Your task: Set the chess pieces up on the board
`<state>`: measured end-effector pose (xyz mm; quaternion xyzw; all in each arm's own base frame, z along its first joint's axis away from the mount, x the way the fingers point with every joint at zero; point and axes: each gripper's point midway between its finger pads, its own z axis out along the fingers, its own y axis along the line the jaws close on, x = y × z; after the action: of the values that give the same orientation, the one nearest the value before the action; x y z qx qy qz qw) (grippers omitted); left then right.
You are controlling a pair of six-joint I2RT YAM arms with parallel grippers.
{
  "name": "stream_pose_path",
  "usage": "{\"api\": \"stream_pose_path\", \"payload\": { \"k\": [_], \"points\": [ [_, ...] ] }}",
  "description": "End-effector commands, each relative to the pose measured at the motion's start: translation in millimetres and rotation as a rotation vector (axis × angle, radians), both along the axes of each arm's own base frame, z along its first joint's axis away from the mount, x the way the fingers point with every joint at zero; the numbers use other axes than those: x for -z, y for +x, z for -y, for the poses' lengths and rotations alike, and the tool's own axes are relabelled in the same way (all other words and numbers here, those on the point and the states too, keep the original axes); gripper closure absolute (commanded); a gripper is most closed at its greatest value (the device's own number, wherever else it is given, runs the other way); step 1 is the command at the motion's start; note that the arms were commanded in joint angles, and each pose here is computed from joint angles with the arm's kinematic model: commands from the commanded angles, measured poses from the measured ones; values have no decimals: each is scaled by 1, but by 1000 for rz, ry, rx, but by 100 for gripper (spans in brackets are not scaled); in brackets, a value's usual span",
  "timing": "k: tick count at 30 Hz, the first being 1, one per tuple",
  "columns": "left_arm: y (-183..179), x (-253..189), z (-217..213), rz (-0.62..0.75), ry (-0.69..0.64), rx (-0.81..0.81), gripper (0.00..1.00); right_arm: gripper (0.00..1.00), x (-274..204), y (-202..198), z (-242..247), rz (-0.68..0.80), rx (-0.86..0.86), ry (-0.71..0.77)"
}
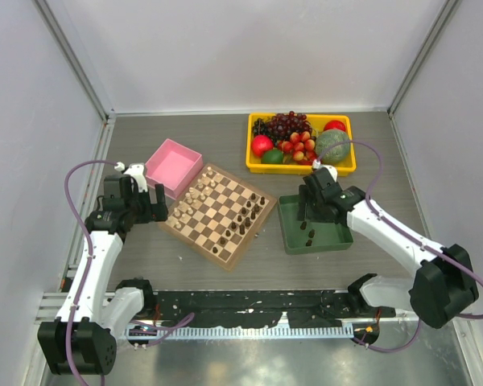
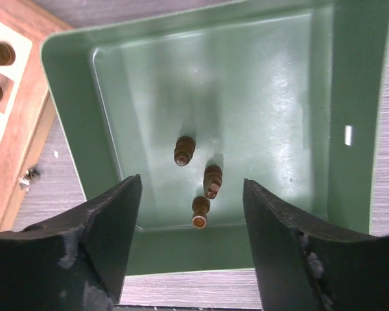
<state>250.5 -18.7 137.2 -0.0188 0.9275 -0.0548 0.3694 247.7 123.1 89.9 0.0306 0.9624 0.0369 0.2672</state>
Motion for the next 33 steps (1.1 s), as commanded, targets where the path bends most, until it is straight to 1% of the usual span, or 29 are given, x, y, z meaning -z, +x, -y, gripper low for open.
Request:
{"api": "stream_pose_path", "payload": {
  "k": [1, 2, 4, 5, 9, 13, 14, 15, 16, 18, 19, 20, 23, 29, 33],
  "points": [
    [8, -17, 0, 51, 11, 13, 1, 24, -39, 18, 13, 157, 117, 1],
    [8, -18, 0, 53, 13, 11, 1, 20, -43, 18, 16, 172, 129, -4],
    [8, -17, 0, 51, 13, 11, 1, 7, -44, 18, 16, 185, 126, 0],
    [9, -17, 0, 51, 12, 12, 1, 5, -41, 17, 14, 179, 113, 13],
    [9, -18, 1, 51, 9, 15, 1, 4, -32, 13, -5, 157, 34, 105],
    [8, -18, 0, 51, 12, 12, 1, 5, -20, 13, -2, 122, 46, 70],
    [8, -17, 0, 51, 12, 12, 1, 0, -15, 13, -1, 88, 32, 35],
    [8, -17, 0, 50, 12, 12, 1, 3, -8, 13, 0, 54, 27, 12],
    [9, -18, 0, 53, 12, 12, 1, 10, -9, 14, -2, 46, 16, 3],
    [8, -17, 0, 47, 11, 13, 1, 17, -4, 16, -3, 19, 6, -13],
    [9, -18, 0, 51, 12, 12, 1, 19, -2, 17, -5, 10, -1, -15],
    [8, -17, -1, 48, 14, 9, 1, 24, -3, 19, -7, 13, -8, -12],
    [7, -16, -1, 45, 16, 7, 1, 32, 1, 20, -10, -10, -20, -18],
    [8, -16, 0, 44, 13, 11, 1, 44, 10, 17, -16, -56, -50, -29],
    [8, -17, -1, 47, 17, 8, 1, 47, 14, 15, -19, -74, -65, -40]
  ]
}}
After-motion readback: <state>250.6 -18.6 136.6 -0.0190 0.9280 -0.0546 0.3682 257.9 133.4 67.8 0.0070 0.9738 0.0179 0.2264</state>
